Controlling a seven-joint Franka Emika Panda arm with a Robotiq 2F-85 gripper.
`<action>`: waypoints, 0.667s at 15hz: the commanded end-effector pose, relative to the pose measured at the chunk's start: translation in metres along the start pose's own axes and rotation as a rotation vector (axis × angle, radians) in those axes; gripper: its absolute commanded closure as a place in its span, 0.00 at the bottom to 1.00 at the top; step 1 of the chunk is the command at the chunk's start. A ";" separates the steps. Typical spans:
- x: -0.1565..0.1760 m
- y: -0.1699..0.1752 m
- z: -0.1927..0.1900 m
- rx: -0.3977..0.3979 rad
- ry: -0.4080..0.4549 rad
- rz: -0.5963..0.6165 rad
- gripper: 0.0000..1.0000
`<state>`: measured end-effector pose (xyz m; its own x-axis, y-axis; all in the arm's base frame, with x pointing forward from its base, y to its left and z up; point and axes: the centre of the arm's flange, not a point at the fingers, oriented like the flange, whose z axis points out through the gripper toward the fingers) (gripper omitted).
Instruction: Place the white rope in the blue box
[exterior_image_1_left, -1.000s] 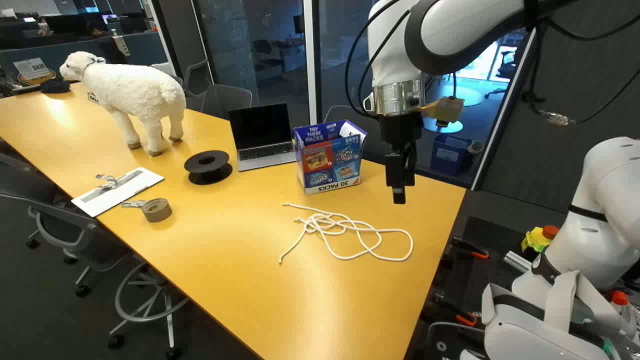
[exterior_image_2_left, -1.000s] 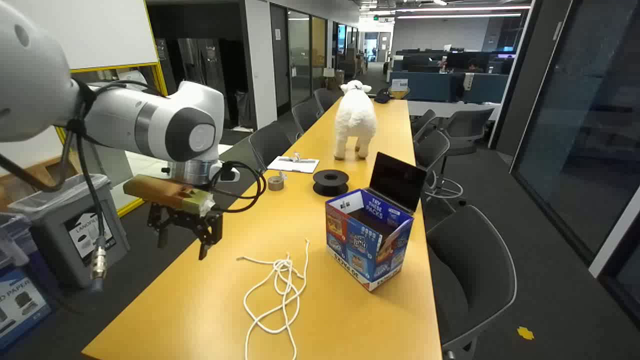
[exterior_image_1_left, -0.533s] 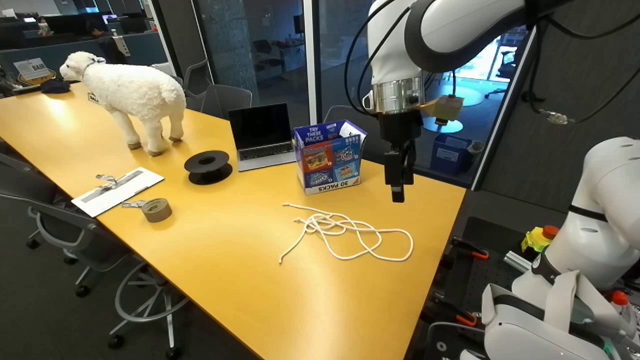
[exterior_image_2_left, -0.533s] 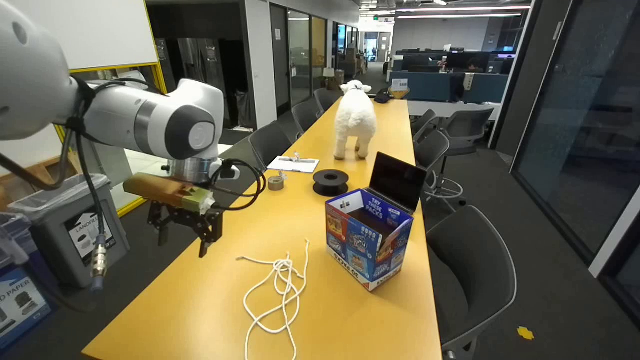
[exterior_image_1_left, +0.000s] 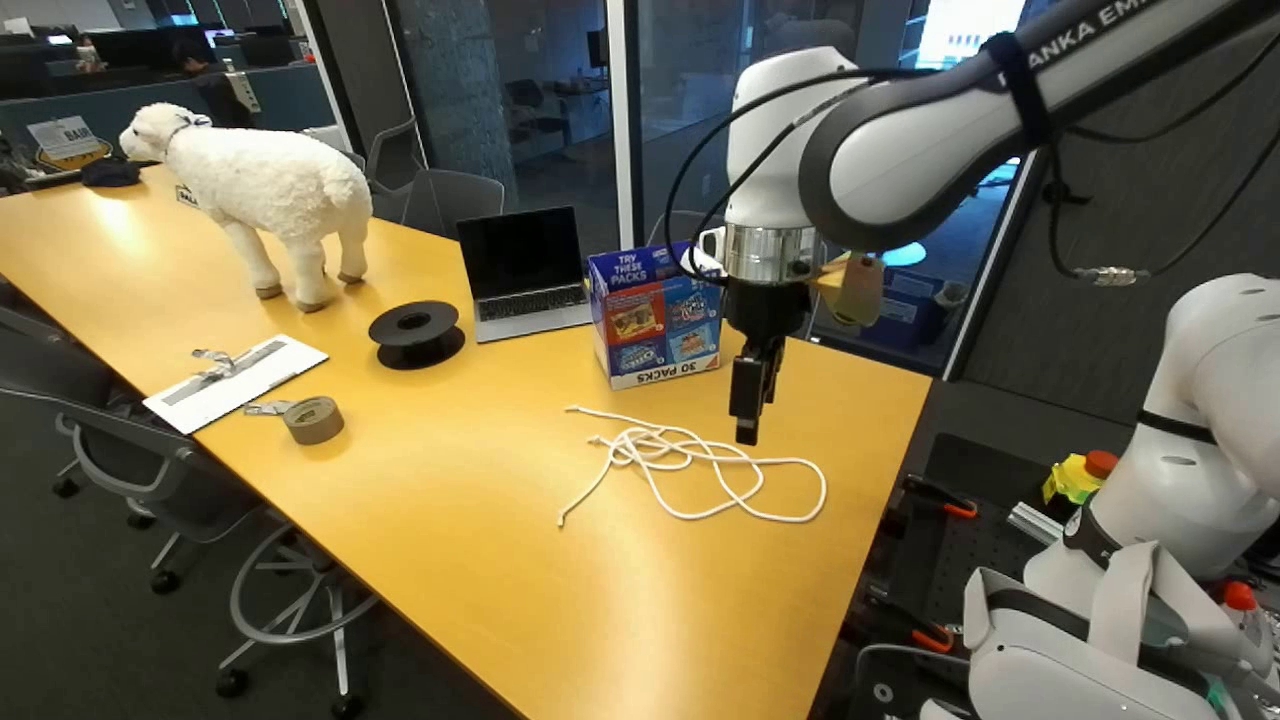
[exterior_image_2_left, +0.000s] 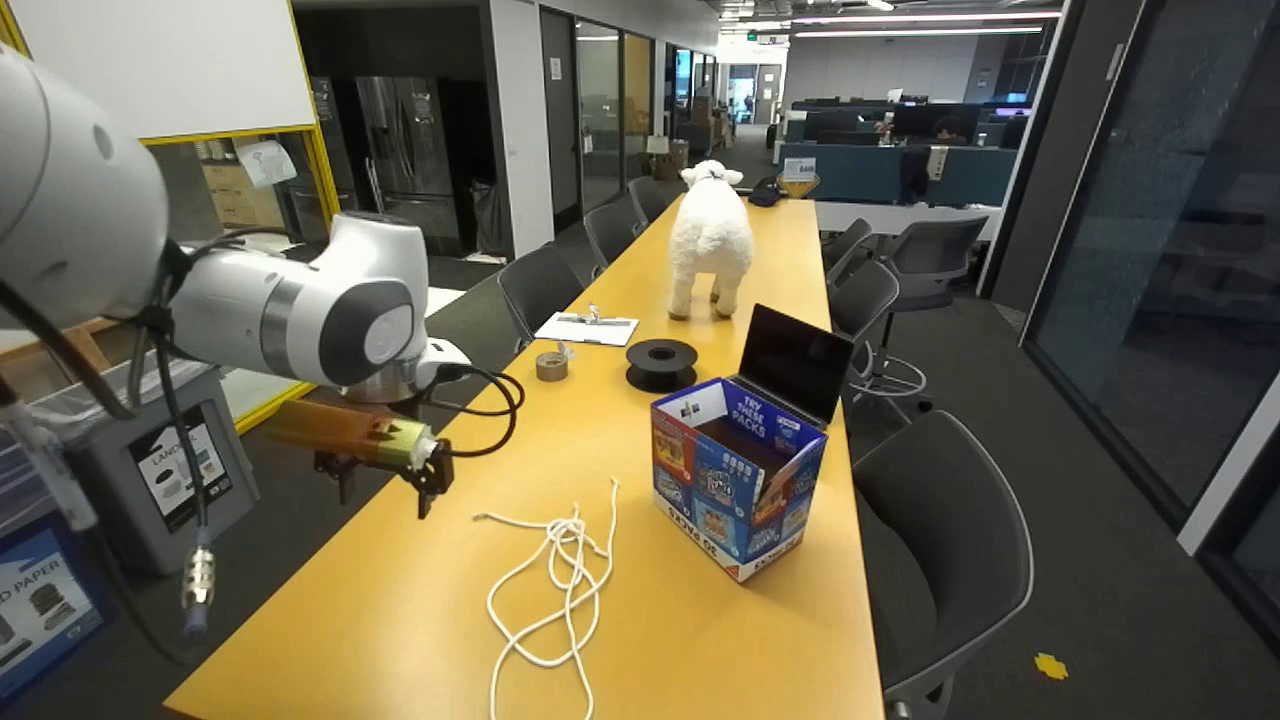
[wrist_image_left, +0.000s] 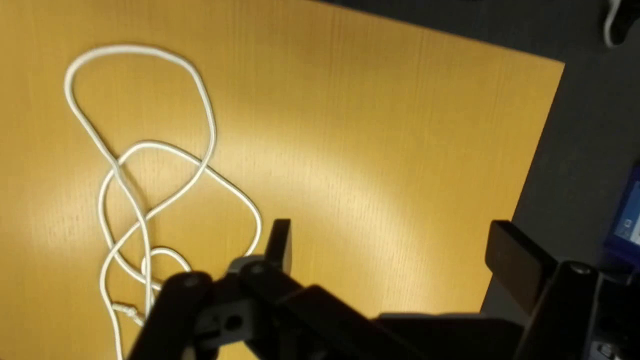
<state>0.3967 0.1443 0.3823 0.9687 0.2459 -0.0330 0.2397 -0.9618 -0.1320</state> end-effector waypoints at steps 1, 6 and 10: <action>0.031 -0.002 0.042 -0.037 0.123 -0.106 0.00; 0.073 0.011 0.105 -0.116 0.198 -0.240 0.00; 0.100 0.029 0.150 -0.170 0.205 -0.326 0.00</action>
<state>0.4540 0.1588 0.2599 0.8604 0.4827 0.1631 0.4856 -0.8738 0.0243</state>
